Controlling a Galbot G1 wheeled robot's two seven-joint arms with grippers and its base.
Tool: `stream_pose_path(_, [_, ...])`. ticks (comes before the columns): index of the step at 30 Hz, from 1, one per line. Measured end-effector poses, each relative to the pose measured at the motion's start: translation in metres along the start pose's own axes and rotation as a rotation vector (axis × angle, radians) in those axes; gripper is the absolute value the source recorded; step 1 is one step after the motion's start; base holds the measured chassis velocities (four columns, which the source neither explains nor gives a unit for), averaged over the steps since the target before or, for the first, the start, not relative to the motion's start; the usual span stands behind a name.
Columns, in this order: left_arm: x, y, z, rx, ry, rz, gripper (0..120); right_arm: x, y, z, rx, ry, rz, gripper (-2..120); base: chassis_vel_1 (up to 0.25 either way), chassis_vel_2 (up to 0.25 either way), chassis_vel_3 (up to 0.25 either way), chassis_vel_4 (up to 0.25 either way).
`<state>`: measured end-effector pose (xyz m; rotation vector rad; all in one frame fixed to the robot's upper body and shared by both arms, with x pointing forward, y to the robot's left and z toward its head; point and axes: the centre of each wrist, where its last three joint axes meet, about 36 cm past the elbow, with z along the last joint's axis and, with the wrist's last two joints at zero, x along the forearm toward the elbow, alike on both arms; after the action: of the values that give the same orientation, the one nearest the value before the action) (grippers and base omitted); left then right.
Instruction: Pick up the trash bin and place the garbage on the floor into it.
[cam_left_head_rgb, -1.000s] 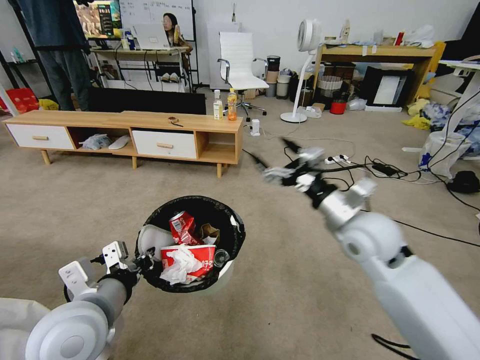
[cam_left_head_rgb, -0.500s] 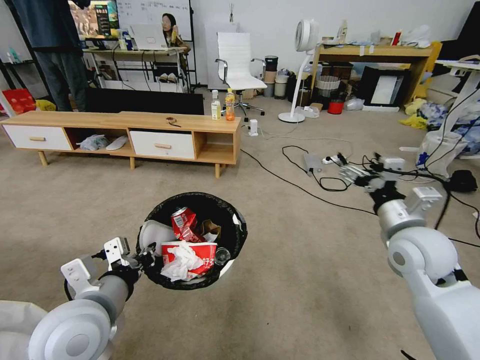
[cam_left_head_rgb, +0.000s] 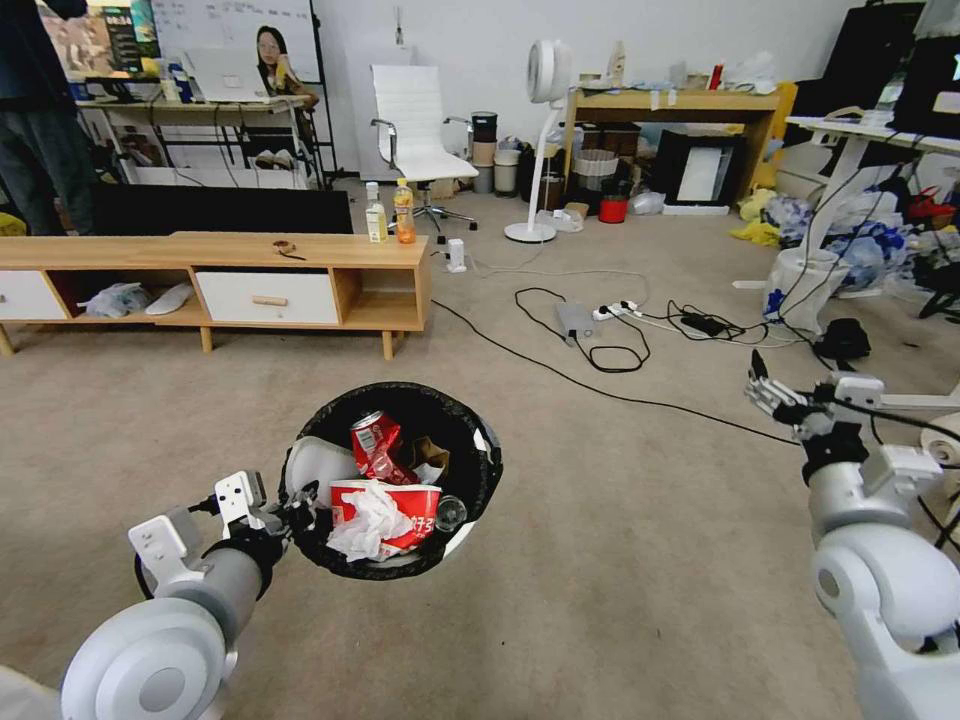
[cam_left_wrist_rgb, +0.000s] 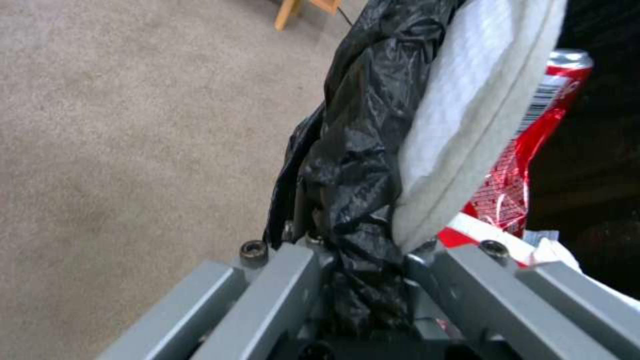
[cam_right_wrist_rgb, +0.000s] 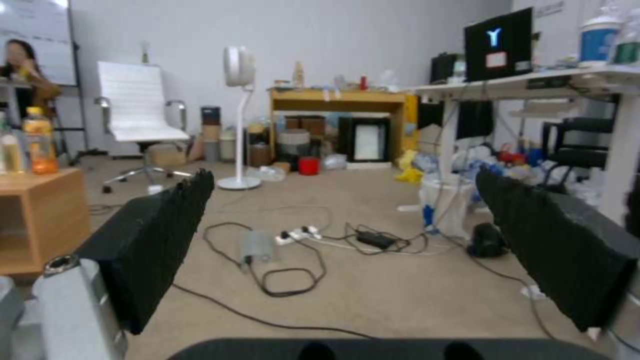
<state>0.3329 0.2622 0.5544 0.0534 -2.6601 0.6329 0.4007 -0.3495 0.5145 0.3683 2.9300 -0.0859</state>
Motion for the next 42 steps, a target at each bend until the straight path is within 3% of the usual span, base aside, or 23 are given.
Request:
stream_pose_path(5, [0.000, 0.000, 0.000, 0.000, -0.002, 0.011, 4, 0.011, -0.016, 0.017, 0.042, 0.005, 0.053, 100, 0.000, 0.000, 0.000, 0.000])
stream_pose_path(14, [-0.004, 0.002, -0.002, -0.022, -0.027, 0.011, 4, 0.026, -0.025, 0.045, 0.037, 0.035, 0.110, 100, 0.000, 0.000, 0.000, 0.000])
stream_pose_path(22, [-0.009, 0.011, 0.010, -0.162, -0.157, -0.008, 4, 0.061, -0.009, 0.092, 0.079, -0.007, 0.126, 100, 0.000, 0.000, 0.000, 0.000])
stream_pose_path(28, [-0.012, 0.011, 0.012, -0.152, -0.161, -0.004, 4, 0.079, -0.005, 0.104, 0.074, 0.004, 0.138, 100, 0.000, 0.000, 0.000, 0.000])
stream_pose_path(39, [-0.010, 0.015, 0.037, -0.105, -0.116, -0.029, 4, 0.102, 0.003, 0.117, 0.073, 0.011, 0.153, 100, 0.000, 0.000, 0.000, 0.000])
stream_pose_path(42, [-0.009, 0.017, 0.039, -0.104, -0.114, -0.035, 4, 0.103, 0.008, 0.117, 0.068, 0.013, 0.154, 100, 0.000, 0.000, 0.000, 0.000])
